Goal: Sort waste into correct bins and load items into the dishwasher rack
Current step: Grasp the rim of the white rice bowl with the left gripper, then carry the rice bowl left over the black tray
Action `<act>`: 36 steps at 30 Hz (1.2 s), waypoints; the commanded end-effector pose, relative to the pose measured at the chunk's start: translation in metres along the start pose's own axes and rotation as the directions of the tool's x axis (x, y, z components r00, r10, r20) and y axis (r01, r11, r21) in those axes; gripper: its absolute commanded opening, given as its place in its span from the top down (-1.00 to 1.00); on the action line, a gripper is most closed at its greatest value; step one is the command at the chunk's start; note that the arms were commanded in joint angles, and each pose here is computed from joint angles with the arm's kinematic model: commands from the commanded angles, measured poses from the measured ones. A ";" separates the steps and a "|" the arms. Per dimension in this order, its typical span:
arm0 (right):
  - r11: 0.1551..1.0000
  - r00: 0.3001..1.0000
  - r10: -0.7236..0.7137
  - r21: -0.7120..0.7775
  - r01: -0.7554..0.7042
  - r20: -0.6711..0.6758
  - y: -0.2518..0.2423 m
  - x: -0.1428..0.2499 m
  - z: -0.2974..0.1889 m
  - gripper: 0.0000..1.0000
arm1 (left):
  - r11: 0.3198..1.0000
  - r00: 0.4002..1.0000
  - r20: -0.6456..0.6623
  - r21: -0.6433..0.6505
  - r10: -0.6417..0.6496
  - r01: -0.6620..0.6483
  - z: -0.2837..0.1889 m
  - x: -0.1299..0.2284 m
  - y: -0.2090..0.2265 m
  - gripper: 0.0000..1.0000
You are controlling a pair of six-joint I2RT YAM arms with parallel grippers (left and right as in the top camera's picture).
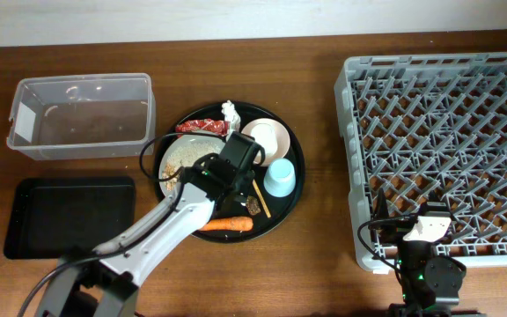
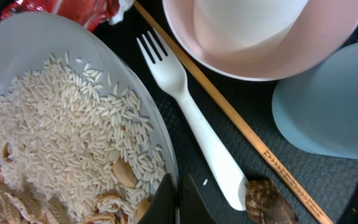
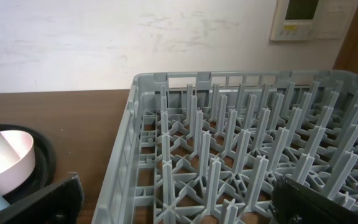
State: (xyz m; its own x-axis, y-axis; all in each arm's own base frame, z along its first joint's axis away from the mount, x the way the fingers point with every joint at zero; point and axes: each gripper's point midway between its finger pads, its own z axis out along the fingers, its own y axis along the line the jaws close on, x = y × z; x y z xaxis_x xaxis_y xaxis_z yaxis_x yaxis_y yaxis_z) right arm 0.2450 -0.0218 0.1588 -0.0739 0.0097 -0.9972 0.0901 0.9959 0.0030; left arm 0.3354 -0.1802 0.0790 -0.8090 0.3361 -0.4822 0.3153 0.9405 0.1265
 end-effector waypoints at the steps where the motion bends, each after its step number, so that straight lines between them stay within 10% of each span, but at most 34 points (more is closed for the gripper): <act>1: 1.000 1.000 0.001 0.015 -0.001 -0.005 -0.003 0.003 0.000 -0.97 | 1.000 0.997 0.076 0.008 -0.023 0.023 -0.027 -0.016 0.005 0.99; 21: 1.000 1.000 0.001 0.015 -0.001 -0.005 -0.003 0.003 0.000 -0.97 | 0.983 0.981 0.064 -0.003 -0.181 0.181 -0.079 0.003 0.030 0.99; 36: 1.000 1.000 0.001 0.015 -0.001 -0.005 -0.003 0.003 0.000 -0.97 | 0.839 0.839 -0.031 -0.039 -0.543 0.542 -0.066 0.026 0.123 0.99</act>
State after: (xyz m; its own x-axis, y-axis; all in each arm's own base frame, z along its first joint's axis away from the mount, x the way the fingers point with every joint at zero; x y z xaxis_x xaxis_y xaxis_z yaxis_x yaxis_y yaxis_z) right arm 0.2450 -0.0218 0.1588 -0.0740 0.0093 -0.9972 0.0901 0.9959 0.0026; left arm 0.3168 -0.0604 0.1295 -0.8839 -0.1716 -0.4349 -0.1570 0.9851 -0.0696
